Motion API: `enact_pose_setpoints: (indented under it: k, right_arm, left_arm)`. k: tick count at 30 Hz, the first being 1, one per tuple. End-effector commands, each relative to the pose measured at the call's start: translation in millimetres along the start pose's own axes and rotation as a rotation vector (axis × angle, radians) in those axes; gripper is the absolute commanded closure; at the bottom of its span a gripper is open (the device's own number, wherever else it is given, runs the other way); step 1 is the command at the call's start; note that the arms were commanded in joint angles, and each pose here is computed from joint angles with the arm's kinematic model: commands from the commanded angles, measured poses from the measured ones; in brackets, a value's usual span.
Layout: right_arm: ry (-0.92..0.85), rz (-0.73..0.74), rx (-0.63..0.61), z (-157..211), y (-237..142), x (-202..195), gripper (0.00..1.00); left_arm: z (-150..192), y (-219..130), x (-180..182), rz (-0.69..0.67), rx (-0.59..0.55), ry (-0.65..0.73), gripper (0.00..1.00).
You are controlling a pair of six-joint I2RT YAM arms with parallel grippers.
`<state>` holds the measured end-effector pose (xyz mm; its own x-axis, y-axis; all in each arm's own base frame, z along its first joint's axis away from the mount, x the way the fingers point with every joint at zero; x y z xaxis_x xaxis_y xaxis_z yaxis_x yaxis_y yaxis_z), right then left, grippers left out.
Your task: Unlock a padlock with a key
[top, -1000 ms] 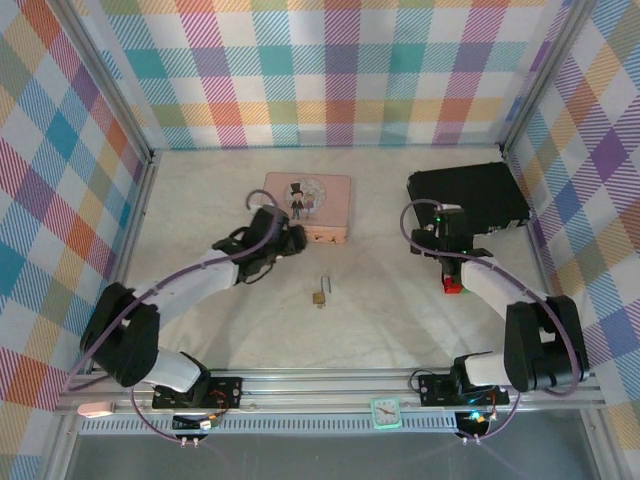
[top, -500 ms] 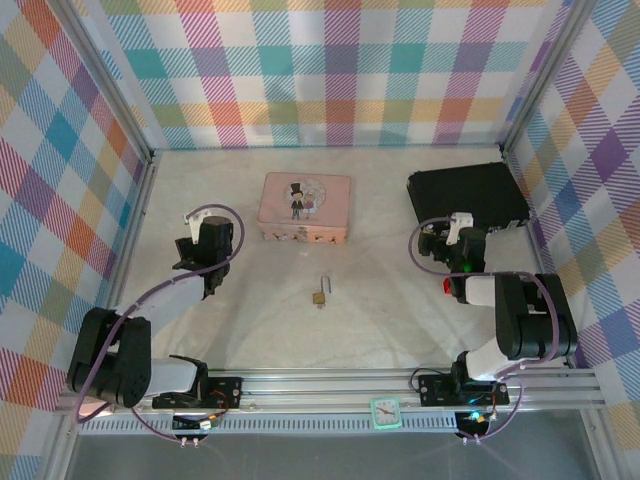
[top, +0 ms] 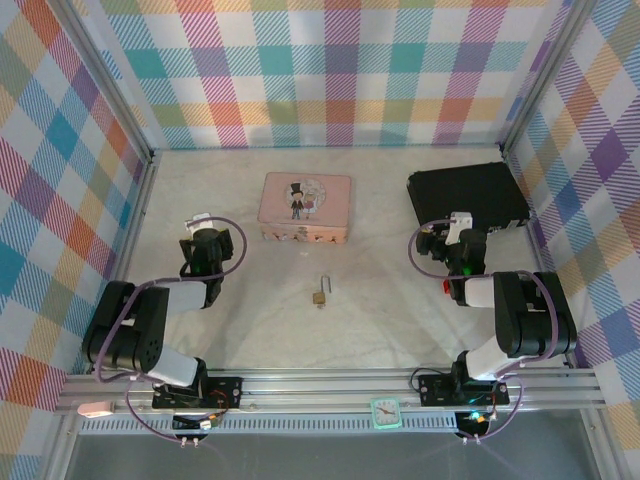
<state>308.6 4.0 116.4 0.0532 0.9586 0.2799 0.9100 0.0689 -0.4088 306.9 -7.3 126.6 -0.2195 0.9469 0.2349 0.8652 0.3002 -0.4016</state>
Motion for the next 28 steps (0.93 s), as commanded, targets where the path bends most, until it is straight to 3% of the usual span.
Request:
enact_pose_setpoints:
  k: [1, 2, 8, 9, 10, 11, 28]
  right_arm:
    - [-0.009, -0.033, -0.041, -8.5, 1.4, 5.4, 0.01]
    - [-0.010, -0.033, -0.039, -8.2, 1.4, 5.3, 0.01]
    - [-0.015, -0.039, -0.034, -8.3, 1.8, 6.0, 0.01]
    - [-0.020, -0.051, -0.027, -8.4, 2.6, 7.2, 0.01]
    - [-0.030, -0.072, -0.014, -8.4, 3.3, 9.2, 0.01]
    - [-0.035, -0.085, -0.008, -8.8, 3.8, 10.3, 0.01]
    - [-0.030, -0.076, -0.011, -8.7, 3.5, 9.5, 0.01]
  left_arm:
    - [8.4, 4.0, -5.8, 0.104, -0.076, -0.009, 0.25]
    - [8.0, 4.2, -5.2, 0.097, -0.124, -0.015, 0.25]
    - [5.7, 7.6, -7.0, 0.103, -0.085, -0.006, 0.17]
    - [5.5, 7.5, -6.6, 0.103, -0.083, -0.004, 0.14]
    - [5.7, 7.4, -6.6, 0.104, -0.080, -0.005, 0.03]
    - [5.2, 7.7, -6.8, 0.105, -0.085, -0.006, 0.00]
    - [5.3, 7.5, -7.2, 0.108, -0.081, -0.005, 0.00]
Point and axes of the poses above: each hand's point on the last joint's axis, 136 mm out from that joint toward the fingers, its own y axis out along the fingers, its own x axis along the line the jaws close on, z = x × y, the point moved 9 cm from there along -y, back along the fingers, and after that the axes turned 12 degrees about y, right-handed, at the moved point
